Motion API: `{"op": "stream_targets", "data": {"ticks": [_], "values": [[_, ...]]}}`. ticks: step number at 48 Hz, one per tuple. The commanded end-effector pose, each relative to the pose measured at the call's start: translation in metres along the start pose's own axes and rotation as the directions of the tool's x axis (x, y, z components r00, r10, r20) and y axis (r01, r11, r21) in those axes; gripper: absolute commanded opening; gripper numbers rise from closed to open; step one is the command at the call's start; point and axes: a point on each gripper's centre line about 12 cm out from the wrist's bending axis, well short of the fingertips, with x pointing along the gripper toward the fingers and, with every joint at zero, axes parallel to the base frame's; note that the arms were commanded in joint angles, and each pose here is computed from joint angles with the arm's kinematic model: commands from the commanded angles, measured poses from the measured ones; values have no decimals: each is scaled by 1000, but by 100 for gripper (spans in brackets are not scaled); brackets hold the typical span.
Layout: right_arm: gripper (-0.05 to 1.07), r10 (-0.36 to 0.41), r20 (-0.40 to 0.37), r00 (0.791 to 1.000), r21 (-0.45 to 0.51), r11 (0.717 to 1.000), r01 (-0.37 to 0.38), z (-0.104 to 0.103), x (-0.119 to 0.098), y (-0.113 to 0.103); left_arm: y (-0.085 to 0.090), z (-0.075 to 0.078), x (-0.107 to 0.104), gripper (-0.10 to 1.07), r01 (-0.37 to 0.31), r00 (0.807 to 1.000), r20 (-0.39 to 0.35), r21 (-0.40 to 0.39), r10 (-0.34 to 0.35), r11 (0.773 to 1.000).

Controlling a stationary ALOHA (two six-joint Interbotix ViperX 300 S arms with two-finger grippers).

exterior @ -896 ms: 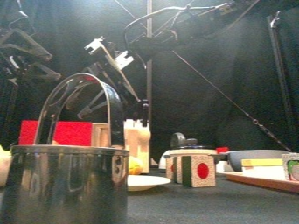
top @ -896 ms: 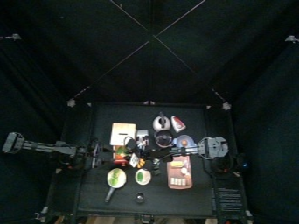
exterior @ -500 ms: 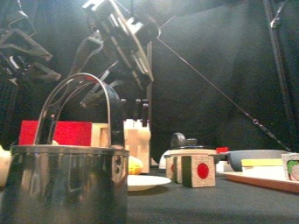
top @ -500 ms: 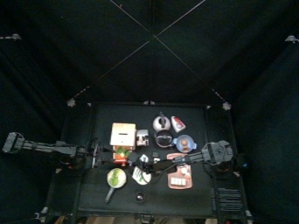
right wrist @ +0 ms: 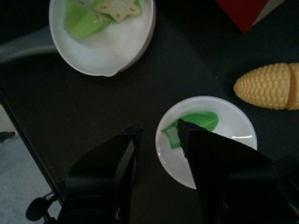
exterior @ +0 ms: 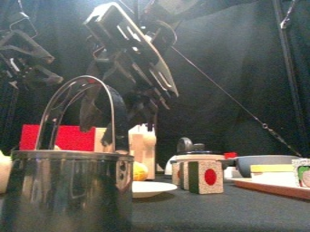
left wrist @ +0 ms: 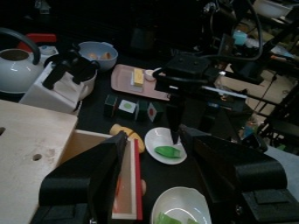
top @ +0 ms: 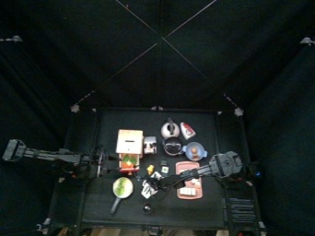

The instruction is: Grab corn husk

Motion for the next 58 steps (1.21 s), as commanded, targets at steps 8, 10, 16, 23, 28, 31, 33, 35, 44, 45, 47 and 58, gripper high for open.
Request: {"op": "stream_targets", "data": {"ticks": [8,10,16,23,28,31,33,35,44,45,47,58], "values": [[78,-13,-14,1000,18,1000,14,4,-9,4,0,4,1,89,-1,1000,10,-1,1,1000],[78,-13,-14,1000,18,1000,14,4,-8,4,0,5,1,89,-1,1000,13,-3,1,1000],[79,-15,-18,1000,23,1000,15,4,-6,3,0,4,1,89,-1,1000,11,-2,1,1000],[85,-20,-20,1000,17,1000,20,2,-4,3,0,4,1,89,-1,1000,11,-1,1,1000],[92,-27,-26,999,16,1000,27,0,-1,1,0,4,1,89,-1,1000,11,-2,1,1000],[94,-31,-29,999,16,999,31,0,2,0,0,4,1,89,-1,1000,11,-1,1,1000],[95,-33,-31,999,16,999,33,-1,4,0,0,4,1,89,-1,1000,11,-2,1,1000],[95,-38,-35,999,17,999,39,-2,6,-2,0,4,1,89,-1,1000,10,-1,1,1000],[95,-55,-42,998,19,998,56,-2,15,-7,0,4,1,89,-1,1000,10,-1,1,1000],[95,-57,-42,997,19,998,58,-1,16,-8,0,4,1,89,-2,1000,10,-2,2,1000],[95,-60,-42,997,22,998,61,0,17,-9,0,4,1,89,-1,1000,11,-1,1,1000],[95,-72,-46,996,17,997,73,-1,21,-12,0,4,1,89,-1,1000,10,-1,1,1000]]}}
